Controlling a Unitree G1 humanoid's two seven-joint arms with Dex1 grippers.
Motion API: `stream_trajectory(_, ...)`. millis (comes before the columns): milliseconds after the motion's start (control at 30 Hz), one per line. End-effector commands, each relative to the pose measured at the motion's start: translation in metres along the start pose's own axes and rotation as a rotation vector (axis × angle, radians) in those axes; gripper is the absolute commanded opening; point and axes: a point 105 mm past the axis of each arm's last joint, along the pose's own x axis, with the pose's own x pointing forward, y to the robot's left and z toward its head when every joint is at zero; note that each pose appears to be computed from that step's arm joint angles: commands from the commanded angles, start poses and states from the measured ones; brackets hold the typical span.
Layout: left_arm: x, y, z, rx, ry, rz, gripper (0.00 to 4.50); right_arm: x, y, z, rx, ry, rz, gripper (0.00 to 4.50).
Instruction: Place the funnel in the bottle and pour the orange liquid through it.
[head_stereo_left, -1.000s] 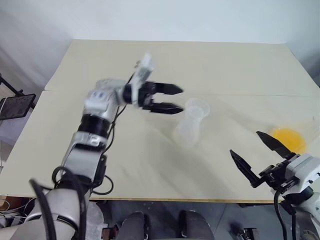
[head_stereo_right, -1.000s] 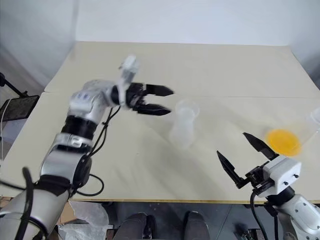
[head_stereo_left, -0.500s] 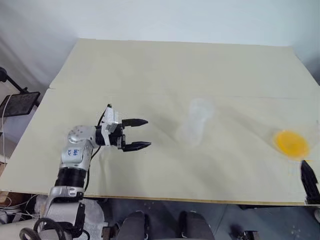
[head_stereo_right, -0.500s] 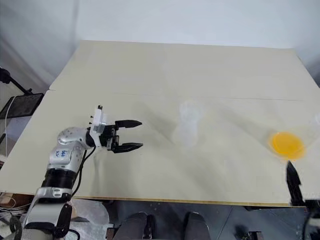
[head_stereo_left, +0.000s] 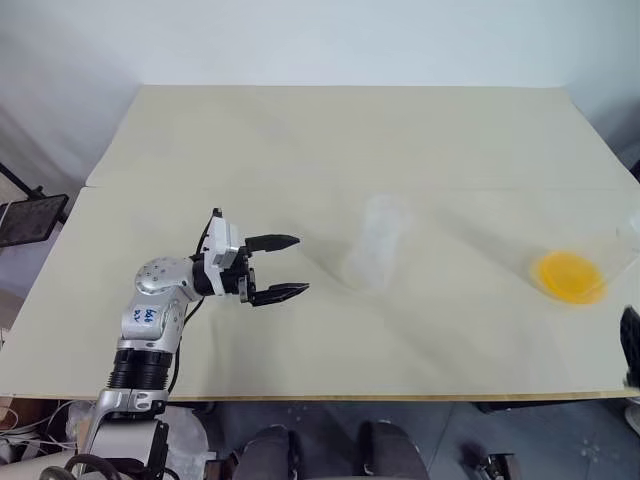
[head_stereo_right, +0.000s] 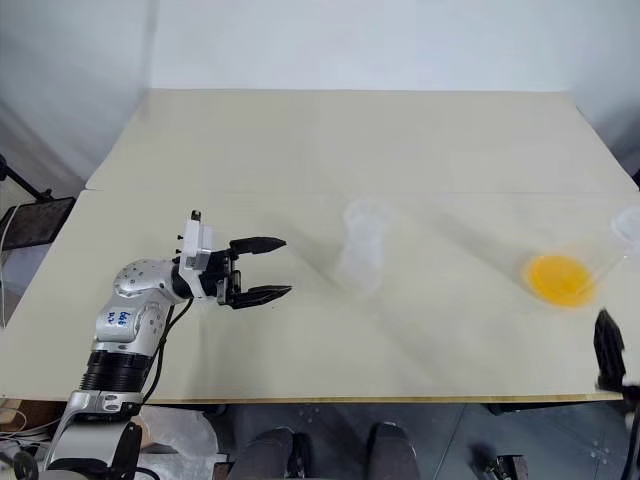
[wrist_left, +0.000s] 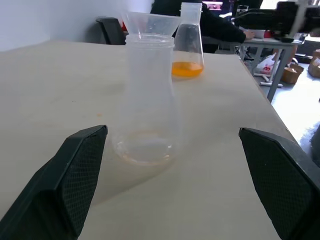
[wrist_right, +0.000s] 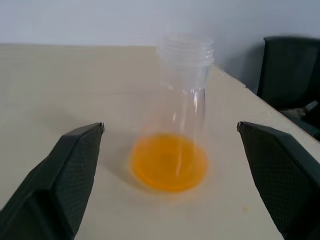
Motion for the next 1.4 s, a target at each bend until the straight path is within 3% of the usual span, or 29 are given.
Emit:
stream_trajectory(33, -0.001, -0.002, 0.011, 0.05, -0.021, 0.004, 4.48, 0.012, -0.014, 0.003, 0.004, 0.035, -0.046, 4.5)
stream_trajectory(200, 0.0, -0.008, 0.011, 0.05, -0.023, 0.004, 4.48, 0.043, -0.031, 0.011, 0.006, 0.041, -0.12, 4.5)
stream_trajectory(900, 0.005, -0.011, 0.015, 0.055, -0.051, 0.028, 4.48, 0.108, -0.027, 0.023, 0.051, -0.003, -0.023, 4.5)
stream_trajectory(1000, 0.005, -0.012, 0.014, 0.054, -0.052, 0.032, 4.5, 0.112, -0.024, 0.025, 0.053, -0.023, -0.01, 3.87)
stream_trajectory(1133, 0.004, -0.014, 0.014, 0.051, -0.053, 0.035, 4.5, 0.113, -0.021, 0.026, 0.039, -0.042, 0.007, 2.54)
stream_trajectory(1333, 0.006, -0.014, 0.013, 0.046, -0.055, 0.034, 4.5, 0.109, 0.008, 0.04, 0.015, -0.114, 0.136, 2.48)
stream_trajectory(1400, 0.007, -0.014, 0.013, 0.046, -0.055, 0.033, 4.5, 0.109, 0.04, 0.055, -0.036, -0.152, 0.228, 2.48)
